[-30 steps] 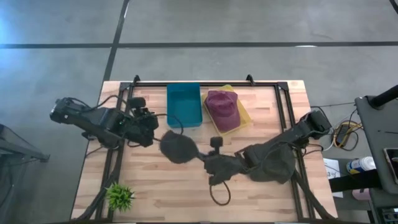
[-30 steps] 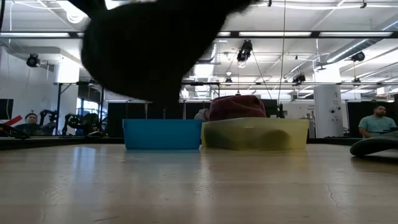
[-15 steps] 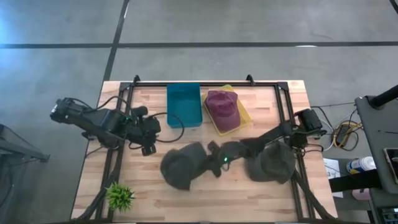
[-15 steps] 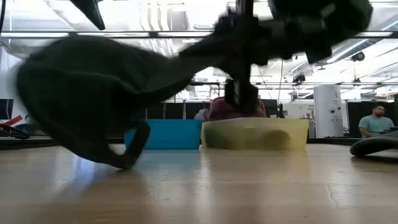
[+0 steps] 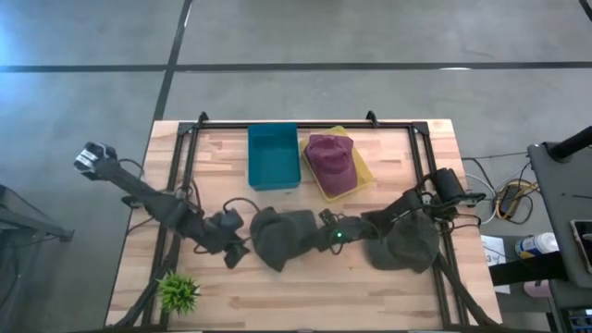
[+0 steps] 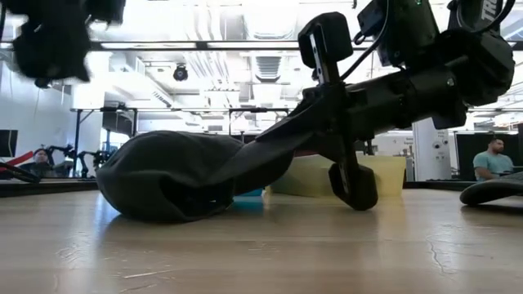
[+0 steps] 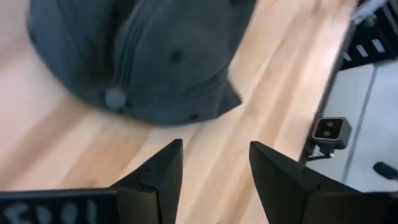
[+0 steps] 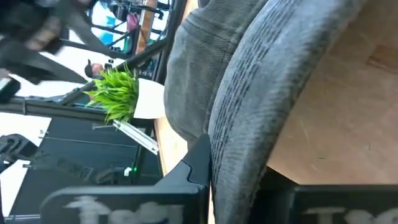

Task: Pick & Place hat
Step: Put the left black cap into the blue bin

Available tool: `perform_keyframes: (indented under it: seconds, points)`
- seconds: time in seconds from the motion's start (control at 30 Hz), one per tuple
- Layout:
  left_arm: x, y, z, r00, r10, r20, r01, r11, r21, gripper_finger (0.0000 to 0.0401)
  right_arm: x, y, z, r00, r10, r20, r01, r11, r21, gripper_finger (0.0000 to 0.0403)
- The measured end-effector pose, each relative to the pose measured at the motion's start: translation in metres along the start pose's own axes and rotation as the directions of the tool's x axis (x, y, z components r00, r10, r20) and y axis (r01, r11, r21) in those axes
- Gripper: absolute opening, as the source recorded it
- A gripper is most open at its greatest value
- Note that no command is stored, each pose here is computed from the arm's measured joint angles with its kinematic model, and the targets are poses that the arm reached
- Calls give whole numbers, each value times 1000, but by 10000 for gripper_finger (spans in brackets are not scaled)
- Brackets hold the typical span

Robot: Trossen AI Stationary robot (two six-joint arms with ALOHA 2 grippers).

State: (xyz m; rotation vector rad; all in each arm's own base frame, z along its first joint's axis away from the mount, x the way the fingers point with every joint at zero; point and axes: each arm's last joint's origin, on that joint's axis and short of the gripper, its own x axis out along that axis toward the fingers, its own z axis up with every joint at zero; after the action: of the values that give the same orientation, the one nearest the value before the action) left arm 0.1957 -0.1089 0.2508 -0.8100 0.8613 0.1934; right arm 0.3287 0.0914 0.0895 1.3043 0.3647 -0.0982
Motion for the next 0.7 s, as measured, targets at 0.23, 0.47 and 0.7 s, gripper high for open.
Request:
perform_keyframes:
  seconds: [0.23,0.47,0.7]
  points:
    - [27,40,-26,988,136,77,-115,968,-224,178,0,-1,0,999,-39,-8,39,999,-11,13]
    - [49,73,-41,980,101,174,5,853,-522,178,0,-3,-1,999,-49,-9,49,998,30,24]
    - [59,91,-46,937,18,348,199,791,-578,178,0,-2,-1,999,-42,-8,42,998,45,87]
